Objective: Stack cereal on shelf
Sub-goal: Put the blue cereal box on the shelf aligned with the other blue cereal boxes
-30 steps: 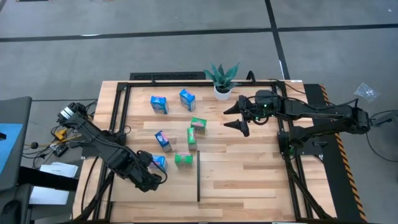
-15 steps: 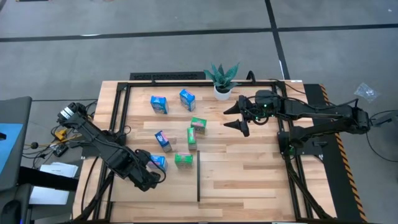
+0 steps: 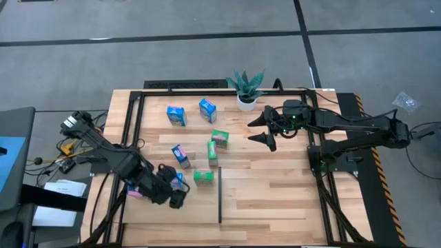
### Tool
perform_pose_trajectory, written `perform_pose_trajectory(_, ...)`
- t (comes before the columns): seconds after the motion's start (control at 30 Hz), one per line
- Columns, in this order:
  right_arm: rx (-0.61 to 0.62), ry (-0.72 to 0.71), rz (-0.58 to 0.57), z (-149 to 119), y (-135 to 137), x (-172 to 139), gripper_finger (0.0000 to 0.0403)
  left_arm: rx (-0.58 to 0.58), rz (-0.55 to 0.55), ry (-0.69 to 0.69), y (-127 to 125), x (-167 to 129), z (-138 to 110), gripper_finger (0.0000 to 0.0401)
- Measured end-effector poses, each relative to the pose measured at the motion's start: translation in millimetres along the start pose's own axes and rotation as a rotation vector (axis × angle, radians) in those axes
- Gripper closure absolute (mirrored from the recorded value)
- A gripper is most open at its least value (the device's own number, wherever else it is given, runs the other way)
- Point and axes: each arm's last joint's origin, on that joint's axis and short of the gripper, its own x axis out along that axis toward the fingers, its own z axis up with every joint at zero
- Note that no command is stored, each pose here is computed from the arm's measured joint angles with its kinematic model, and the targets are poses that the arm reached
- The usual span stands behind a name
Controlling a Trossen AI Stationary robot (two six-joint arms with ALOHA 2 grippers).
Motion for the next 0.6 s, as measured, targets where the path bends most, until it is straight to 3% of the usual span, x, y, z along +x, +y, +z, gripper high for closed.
perform_pose_trajectory(0.23, 0.002, 0.012, -0.002, -1, 0, 0, 0.0085, 0.03, -0.077, -0.15, 10, -45, 35, 0.0044)
perform_pose_trajectory(0.47, 0.004, 0.019, -0.003, -2, 0, 0, 0.0085, 0.26, 0.048, -0.284, 28, -69, 72, 0.0044)
perform_pose_trajectory(0.6, 0.006, 0.027, -0.005, -3, 0, 0, 0.0085, 0.467, 0.11, -0.3, 27, -65, 85, 0.0044)
